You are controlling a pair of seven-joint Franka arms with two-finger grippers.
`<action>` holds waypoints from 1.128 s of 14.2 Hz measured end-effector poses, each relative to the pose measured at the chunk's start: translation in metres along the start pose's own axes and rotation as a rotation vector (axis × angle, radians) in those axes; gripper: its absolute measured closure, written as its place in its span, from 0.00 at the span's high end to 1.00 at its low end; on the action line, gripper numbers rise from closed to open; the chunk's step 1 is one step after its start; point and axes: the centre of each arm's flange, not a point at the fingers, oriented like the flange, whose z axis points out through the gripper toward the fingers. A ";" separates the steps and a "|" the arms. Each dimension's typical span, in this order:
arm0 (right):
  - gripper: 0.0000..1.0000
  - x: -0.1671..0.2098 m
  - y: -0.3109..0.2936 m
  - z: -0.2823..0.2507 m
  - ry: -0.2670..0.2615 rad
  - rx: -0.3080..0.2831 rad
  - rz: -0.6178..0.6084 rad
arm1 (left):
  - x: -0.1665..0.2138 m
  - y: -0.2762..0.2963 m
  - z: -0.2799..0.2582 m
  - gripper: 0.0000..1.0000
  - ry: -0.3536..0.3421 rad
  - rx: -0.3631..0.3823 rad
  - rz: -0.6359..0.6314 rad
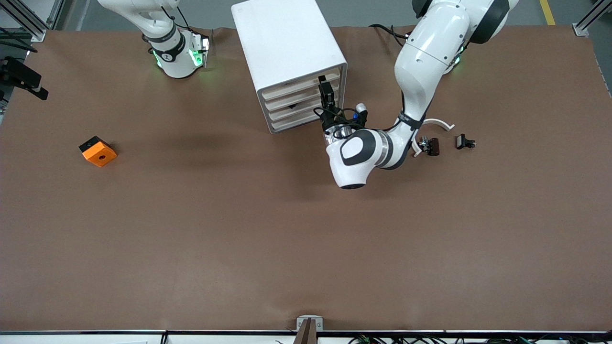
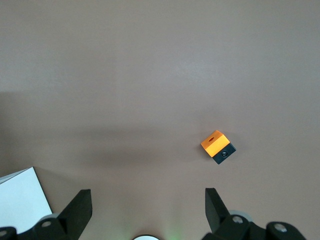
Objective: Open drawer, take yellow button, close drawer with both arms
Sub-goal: 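Grasp the drawer front with the left gripper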
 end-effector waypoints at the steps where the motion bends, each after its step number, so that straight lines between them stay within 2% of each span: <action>1: 1.00 0.000 -0.001 0.000 0.000 0.000 -0.002 | -0.002 0.001 0.006 0.45 0.015 -0.002 -0.005; 3: 1.00 0.000 -0.001 0.000 0.001 0.000 -0.002 | -0.007 0.004 0.019 0.41 0.040 0.000 -0.014; 4: 1.00 0.000 -0.001 0.000 0.002 0.000 -0.002 | -0.008 0.005 0.023 0.33 0.047 0.002 -0.016; 5: 1.00 0.000 -0.001 0.000 0.002 0.000 -0.002 | -0.008 0.006 0.025 0.20 0.050 0.003 -0.018; 8: 1.00 0.001 0.000 -0.001 0.006 -0.001 -0.001 | -0.008 0.006 0.026 0.16 0.051 0.005 -0.019; 10: 1.00 0.001 0.000 -0.001 0.007 -0.001 0.000 | -0.008 0.007 0.027 0.08 0.053 0.007 -0.019; 16: 1.00 0.001 0.001 -0.001 0.007 0.000 0.001 | -0.007 0.008 0.025 0.08 0.047 0.007 -0.019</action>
